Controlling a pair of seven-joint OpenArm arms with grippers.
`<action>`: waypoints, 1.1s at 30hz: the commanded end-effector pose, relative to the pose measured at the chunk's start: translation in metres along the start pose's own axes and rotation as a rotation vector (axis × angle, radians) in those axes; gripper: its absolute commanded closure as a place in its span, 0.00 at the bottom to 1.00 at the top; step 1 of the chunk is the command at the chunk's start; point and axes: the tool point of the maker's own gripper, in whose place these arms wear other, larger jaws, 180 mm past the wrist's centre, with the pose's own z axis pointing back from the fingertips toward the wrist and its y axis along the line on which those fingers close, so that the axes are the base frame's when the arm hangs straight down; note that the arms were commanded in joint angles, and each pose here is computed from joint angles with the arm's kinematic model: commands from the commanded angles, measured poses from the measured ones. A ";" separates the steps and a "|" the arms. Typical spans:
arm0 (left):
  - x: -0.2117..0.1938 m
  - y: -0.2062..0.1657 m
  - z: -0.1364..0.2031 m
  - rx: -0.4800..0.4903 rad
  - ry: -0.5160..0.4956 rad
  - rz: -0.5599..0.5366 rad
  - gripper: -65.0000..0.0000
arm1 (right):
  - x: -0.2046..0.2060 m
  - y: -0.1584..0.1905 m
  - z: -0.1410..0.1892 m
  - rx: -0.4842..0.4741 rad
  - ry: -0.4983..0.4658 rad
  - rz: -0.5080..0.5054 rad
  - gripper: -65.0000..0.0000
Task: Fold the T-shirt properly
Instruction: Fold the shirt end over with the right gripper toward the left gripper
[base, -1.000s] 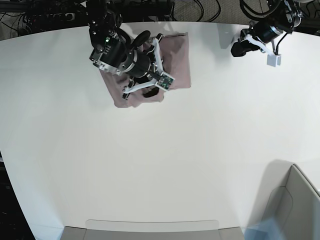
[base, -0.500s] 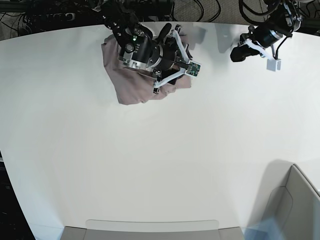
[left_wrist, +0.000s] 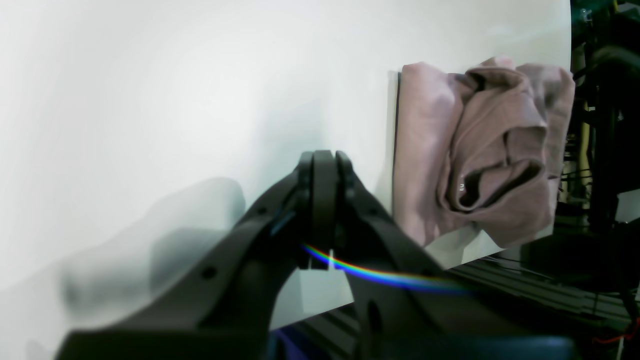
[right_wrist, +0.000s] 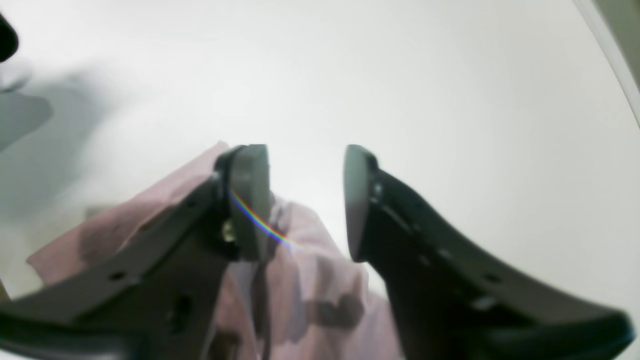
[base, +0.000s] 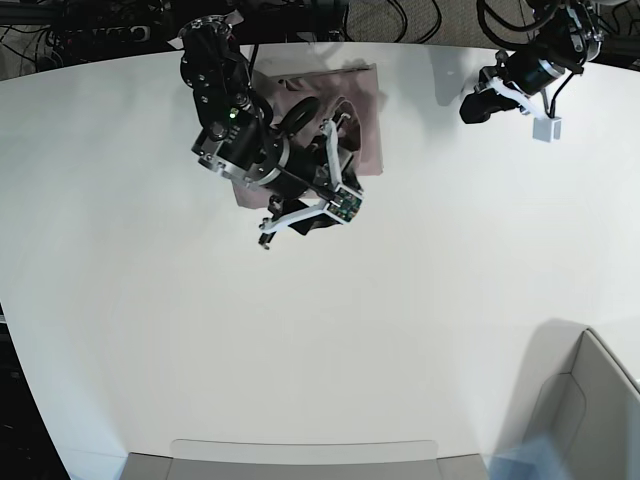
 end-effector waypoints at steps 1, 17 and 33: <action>0.004 -0.001 0.002 -0.010 -0.012 -0.004 1.00 | 0.004 -0.008 0.009 -0.028 -0.028 0.014 0.71; -0.003 0.013 -0.007 -0.011 0.002 0.063 1.00 | -0.094 0.060 0.040 0.143 0.211 0.095 0.97; -0.002 0.013 -0.006 -0.013 -0.001 0.064 1.00 | -0.043 0.087 0.010 0.241 0.175 0.294 1.00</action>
